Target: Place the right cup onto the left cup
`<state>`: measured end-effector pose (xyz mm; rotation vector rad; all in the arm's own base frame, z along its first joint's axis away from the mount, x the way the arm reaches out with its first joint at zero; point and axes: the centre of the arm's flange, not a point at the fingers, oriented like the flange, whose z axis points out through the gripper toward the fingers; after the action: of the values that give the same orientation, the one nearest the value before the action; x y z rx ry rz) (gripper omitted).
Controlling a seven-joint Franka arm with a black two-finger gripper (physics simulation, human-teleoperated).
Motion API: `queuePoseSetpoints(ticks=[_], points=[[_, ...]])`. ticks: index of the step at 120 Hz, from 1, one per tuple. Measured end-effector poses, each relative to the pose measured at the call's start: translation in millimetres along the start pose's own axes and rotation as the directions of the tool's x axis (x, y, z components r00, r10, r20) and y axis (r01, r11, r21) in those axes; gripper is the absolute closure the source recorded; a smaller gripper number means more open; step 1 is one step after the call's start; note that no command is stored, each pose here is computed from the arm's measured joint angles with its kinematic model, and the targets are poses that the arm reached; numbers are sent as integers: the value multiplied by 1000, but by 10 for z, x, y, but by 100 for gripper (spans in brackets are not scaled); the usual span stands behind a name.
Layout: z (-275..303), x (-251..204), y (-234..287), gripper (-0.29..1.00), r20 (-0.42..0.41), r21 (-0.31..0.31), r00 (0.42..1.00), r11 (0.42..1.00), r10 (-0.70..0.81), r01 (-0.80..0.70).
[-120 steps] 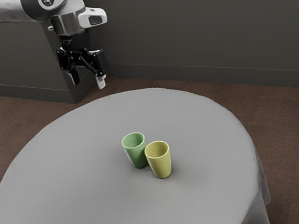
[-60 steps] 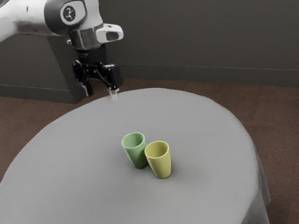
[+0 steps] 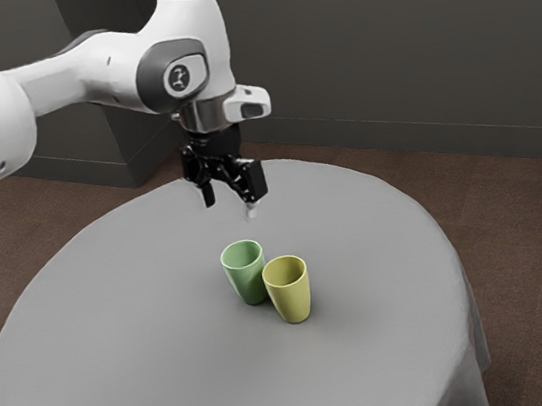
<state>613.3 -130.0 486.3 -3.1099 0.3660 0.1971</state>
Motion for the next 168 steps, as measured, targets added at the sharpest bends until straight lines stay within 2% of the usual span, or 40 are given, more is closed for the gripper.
queuePoseSetpoints(ticks=[24, 50, 113, 168], points=[[63, 52, 331, 0, -25, -9, 1000, 1000, 11, -11], [198, 140, 473, 0, -14, -45, 999, 998, -42, 41], [719, 500, 461, 0, 34, -47, 990, 989, -139, 141], [1173, 651, 522, 0, 62, -39, 984, 985, -167, 169]])
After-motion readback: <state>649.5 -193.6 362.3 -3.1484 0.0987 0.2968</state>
